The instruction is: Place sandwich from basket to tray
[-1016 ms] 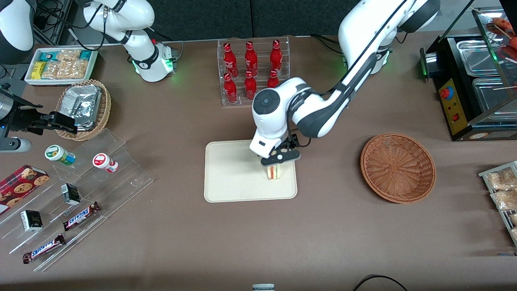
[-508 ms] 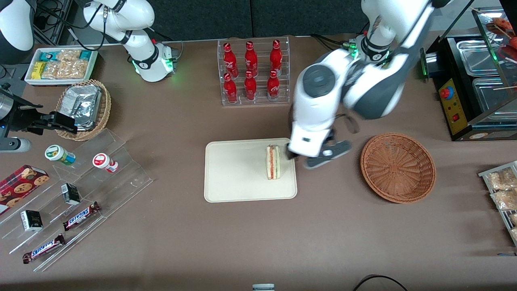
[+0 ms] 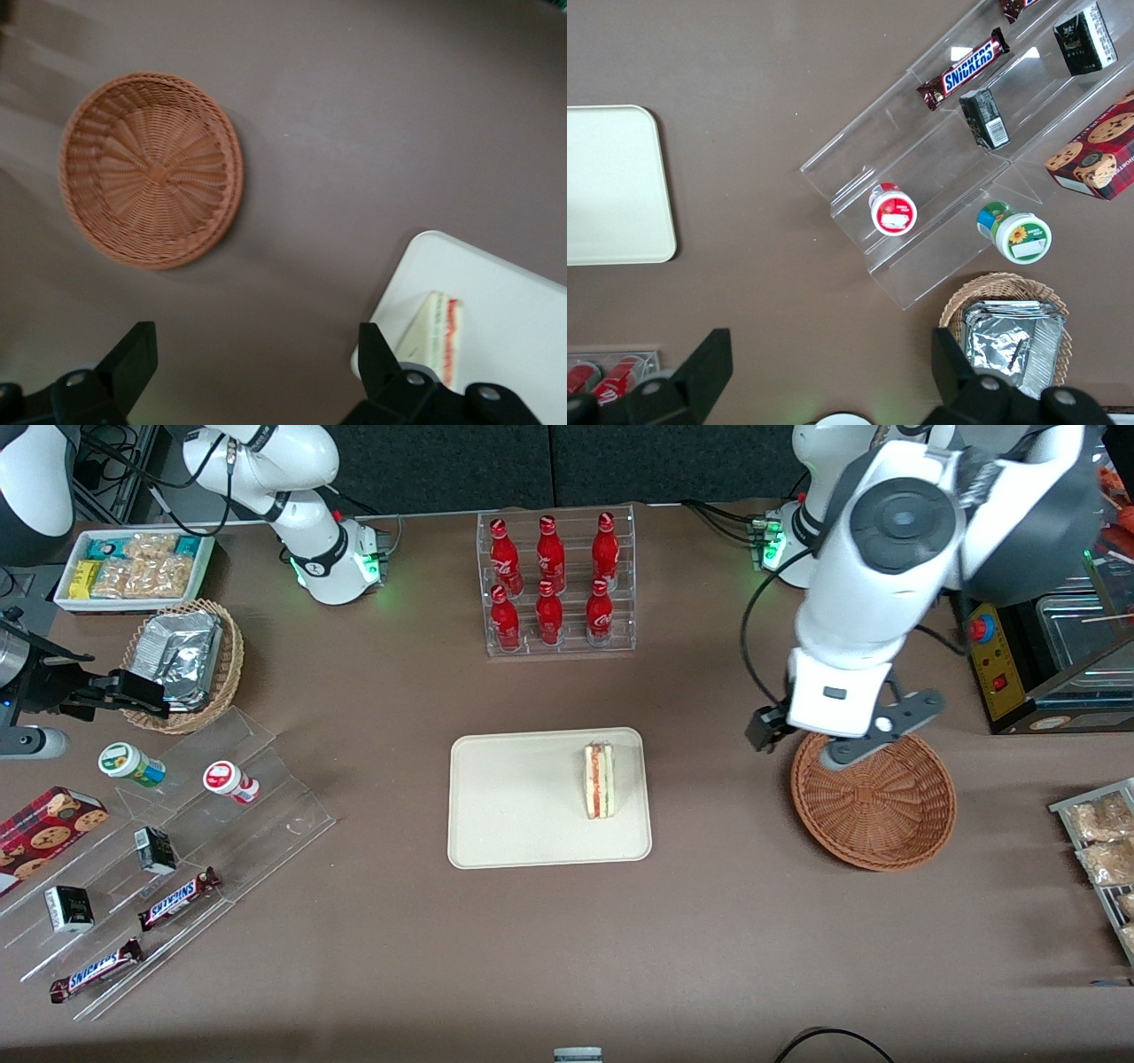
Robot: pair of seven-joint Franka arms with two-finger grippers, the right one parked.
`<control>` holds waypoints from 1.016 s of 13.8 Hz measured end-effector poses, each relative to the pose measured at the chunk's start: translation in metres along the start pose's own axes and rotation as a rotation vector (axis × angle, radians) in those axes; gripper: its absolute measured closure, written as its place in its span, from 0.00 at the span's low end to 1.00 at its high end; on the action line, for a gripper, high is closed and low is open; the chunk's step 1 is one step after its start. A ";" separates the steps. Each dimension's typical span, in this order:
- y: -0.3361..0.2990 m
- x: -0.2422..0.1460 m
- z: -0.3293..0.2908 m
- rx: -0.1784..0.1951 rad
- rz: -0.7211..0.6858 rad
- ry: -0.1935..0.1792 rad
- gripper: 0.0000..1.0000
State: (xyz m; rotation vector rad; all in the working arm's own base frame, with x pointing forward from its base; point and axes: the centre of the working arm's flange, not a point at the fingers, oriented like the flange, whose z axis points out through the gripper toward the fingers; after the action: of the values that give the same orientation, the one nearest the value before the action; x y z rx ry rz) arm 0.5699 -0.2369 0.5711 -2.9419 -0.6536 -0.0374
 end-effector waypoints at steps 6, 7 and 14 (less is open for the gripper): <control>-0.107 0.048 -0.026 -0.038 0.138 -0.097 0.00; -0.130 0.053 -0.034 -0.052 0.168 -0.106 0.00; -0.205 0.044 -0.053 -0.090 0.402 -0.135 0.00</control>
State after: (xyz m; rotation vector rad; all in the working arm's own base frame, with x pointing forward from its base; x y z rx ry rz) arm 0.5231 -0.0416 0.6503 -3.1220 -0.0646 0.1754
